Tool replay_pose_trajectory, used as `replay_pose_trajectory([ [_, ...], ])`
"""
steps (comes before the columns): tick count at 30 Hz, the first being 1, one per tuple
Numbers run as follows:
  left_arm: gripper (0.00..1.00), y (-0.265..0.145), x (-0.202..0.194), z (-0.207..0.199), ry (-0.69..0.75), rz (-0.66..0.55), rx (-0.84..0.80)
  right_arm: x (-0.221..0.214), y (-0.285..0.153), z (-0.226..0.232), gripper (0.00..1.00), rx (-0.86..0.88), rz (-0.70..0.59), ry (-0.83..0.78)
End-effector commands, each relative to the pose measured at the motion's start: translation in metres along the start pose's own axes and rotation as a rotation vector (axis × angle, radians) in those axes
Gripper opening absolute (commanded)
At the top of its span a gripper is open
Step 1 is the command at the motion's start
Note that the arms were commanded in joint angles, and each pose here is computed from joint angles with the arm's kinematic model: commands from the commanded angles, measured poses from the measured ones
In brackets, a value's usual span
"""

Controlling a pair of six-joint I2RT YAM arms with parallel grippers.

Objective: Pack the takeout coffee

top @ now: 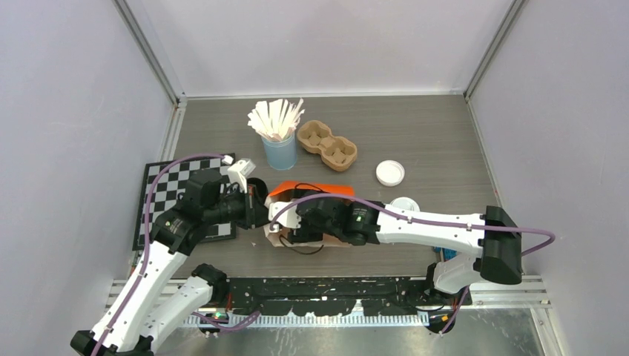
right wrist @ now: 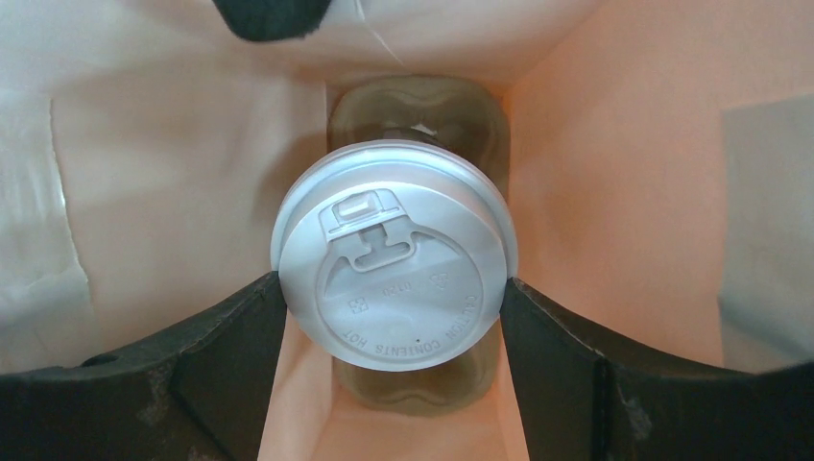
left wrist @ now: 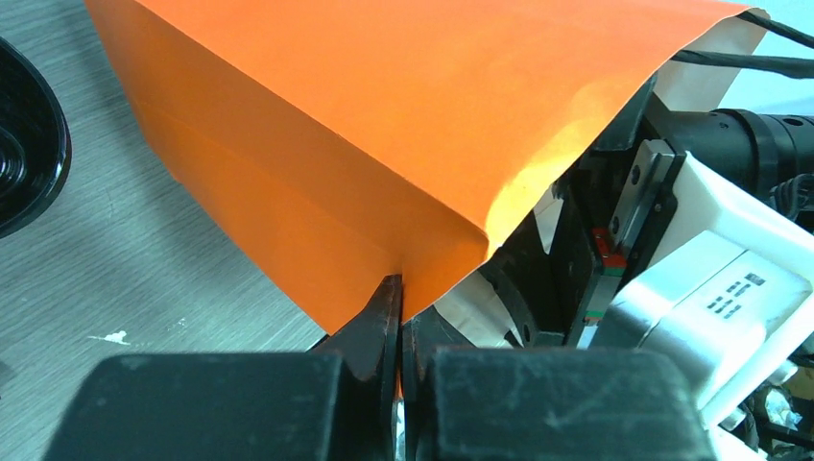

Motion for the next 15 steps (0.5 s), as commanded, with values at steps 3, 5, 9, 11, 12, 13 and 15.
replay_pose_trajectory([
  [3,0.00,-0.006,-0.005,-0.009,0.010,0.009,-0.047,0.018,0.012,-0.010,0.70,-0.056,-0.079,0.006],
  [5,0.00,-0.007,-0.004,-0.007,0.005,0.009,-0.032,0.016,0.012,-0.011,0.70,-0.064,-0.072,0.003],
  [9,0.00,-0.007,-0.002,-0.007,0.003,0.003,-0.021,0.006,0.005,-0.009,0.70,-0.065,-0.060,0.012],
  [11,0.00,-0.006,0.000,-0.008,0.004,0.001,-0.023,0.001,0.003,-0.006,0.71,-0.049,-0.060,0.012],
  [12,0.00,-0.006,0.000,-0.008,0.005,0.000,-0.024,0.000,0.001,-0.007,0.71,-0.047,-0.055,0.007],
  [13,0.00,-0.006,0.001,-0.008,0.006,0.001,-0.023,0.000,-0.002,-0.009,0.71,-0.044,-0.054,-0.001],
  [15,0.00,-0.006,0.001,-0.008,0.008,0.001,-0.021,0.003,-0.007,-0.014,0.71,-0.050,-0.063,-0.016],
])
Point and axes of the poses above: each gripper's point midway between its finger pads, its own y axis out along the fingers, its own z axis along the line the jaws close on, x = y × z, the point moved 2 cm from there along -y, back along the fingers, and after that the axes turned 5 degrees about -y, right-handed, at the moved point
